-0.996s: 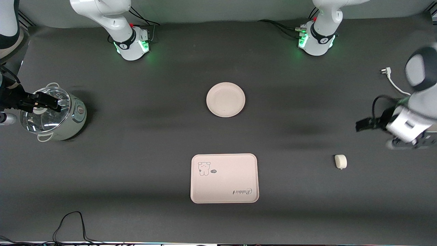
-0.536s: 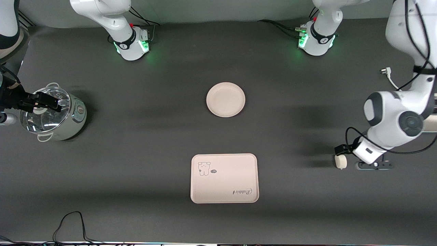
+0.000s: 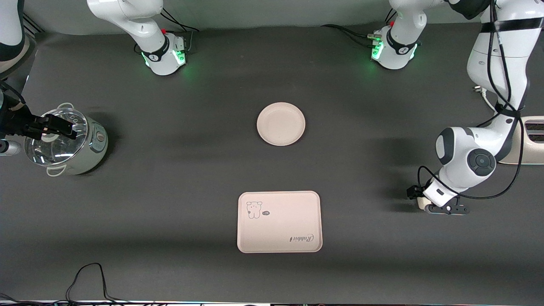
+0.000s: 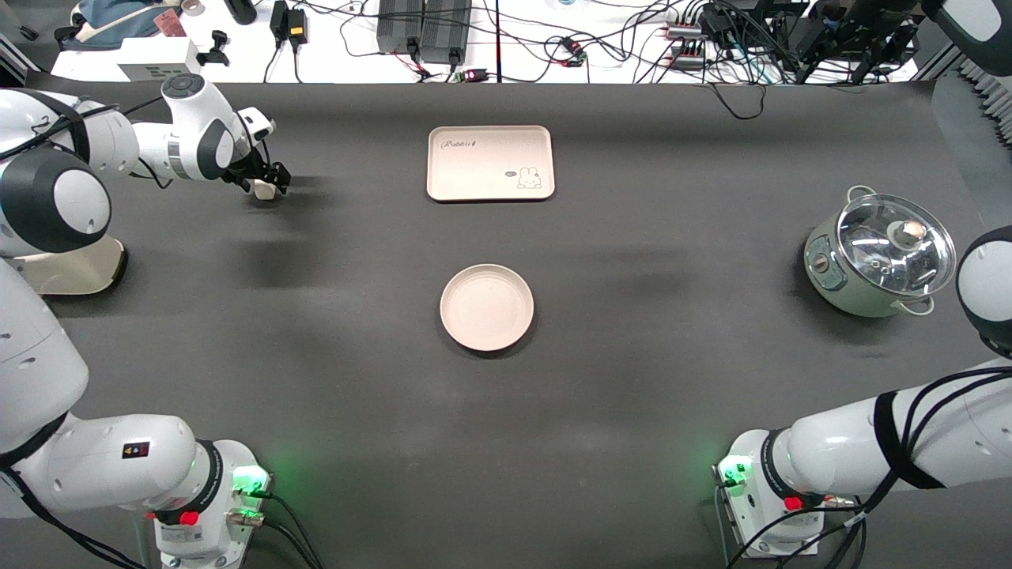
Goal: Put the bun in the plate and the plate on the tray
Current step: 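Lower the left gripper onto the white bun and close on it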
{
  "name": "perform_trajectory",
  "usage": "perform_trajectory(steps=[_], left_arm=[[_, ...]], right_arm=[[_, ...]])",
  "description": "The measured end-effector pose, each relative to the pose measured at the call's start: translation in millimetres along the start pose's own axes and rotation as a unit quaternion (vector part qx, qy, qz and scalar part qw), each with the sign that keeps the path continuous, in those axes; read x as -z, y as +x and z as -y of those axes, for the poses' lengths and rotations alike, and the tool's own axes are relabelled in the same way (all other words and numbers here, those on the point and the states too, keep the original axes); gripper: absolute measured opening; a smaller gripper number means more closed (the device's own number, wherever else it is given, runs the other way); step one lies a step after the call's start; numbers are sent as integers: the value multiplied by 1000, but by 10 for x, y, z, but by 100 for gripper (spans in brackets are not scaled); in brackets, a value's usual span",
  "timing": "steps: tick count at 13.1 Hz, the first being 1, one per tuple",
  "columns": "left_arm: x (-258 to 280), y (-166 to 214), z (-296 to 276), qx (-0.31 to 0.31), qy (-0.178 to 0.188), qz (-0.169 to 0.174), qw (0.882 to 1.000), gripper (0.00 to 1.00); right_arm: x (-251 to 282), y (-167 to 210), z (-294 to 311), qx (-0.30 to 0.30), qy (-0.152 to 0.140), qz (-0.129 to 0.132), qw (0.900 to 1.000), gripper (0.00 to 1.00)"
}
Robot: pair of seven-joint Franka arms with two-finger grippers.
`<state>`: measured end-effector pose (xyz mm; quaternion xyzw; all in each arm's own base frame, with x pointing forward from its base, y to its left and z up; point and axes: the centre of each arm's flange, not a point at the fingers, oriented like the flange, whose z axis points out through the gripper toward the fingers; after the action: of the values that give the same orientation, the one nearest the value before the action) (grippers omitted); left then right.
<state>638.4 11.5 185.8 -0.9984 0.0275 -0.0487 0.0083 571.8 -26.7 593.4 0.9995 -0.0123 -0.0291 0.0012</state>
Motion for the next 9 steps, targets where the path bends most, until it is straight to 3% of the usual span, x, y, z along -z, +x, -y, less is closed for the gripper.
perform_trajectory(steps=[5,9], left_arm=[[30,33,6,-1,1,-5,1000,33],[60,62,11,-1,2,-9,1000,31]], right_arm=[[0,0,-6,-1,0,0,1000,100],[0,0,-9,-1,0,0,1000,100]])
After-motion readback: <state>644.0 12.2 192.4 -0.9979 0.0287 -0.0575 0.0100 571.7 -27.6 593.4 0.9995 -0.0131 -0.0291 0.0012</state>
